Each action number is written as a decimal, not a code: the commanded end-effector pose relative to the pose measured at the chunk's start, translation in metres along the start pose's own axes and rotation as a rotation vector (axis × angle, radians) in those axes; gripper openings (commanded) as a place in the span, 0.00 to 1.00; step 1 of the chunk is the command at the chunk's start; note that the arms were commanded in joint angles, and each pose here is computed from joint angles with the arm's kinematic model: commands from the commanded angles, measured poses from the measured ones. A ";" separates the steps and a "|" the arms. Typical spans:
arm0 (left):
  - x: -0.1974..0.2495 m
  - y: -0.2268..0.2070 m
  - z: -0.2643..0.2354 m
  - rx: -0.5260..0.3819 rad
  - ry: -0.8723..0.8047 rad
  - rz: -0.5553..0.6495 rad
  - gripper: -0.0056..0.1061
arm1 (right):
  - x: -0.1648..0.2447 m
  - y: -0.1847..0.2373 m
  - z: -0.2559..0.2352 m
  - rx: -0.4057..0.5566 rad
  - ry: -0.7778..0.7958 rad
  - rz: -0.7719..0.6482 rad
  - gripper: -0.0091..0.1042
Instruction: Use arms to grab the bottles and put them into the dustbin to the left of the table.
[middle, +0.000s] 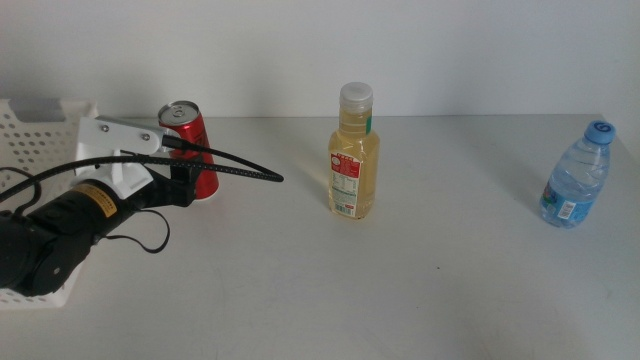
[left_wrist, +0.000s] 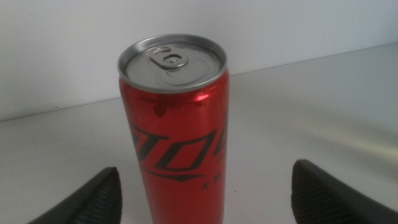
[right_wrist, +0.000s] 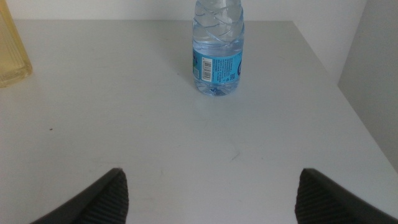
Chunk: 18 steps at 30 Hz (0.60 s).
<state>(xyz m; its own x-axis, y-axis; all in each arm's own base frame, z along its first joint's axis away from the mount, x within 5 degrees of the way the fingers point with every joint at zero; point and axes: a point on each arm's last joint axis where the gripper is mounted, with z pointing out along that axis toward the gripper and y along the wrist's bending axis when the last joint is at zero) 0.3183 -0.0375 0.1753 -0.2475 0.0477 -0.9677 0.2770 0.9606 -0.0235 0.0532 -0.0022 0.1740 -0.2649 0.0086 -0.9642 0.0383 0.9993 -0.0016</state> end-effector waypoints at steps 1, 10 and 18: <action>-0.024 0.003 0.010 0.025 -0.122 -0.002 0.89 | -0.010 0.000 -0.003 0.008 -0.102 -0.015 0.73; -0.026 0.012 0.049 0.024 -0.142 -0.010 0.89 | -0.010 0.000 -0.003 0.008 -0.102 -0.015 0.73; -0.020 0.020 0.075 0.006 -0.159 -0.036 0.86 | -0.010 0.000 -0.003 0.008 -0.102 -0.015 0.73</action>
<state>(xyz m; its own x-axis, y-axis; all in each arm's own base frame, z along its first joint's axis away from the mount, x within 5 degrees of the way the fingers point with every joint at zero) 0.3887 -0.0406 0.1451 -0.2499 0.0320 -0.9677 0.2858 0.9574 -0.0421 0.0532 -0.0022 0.1740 -0.2649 0.0086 -0.9642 0.0383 0.9993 -0.0016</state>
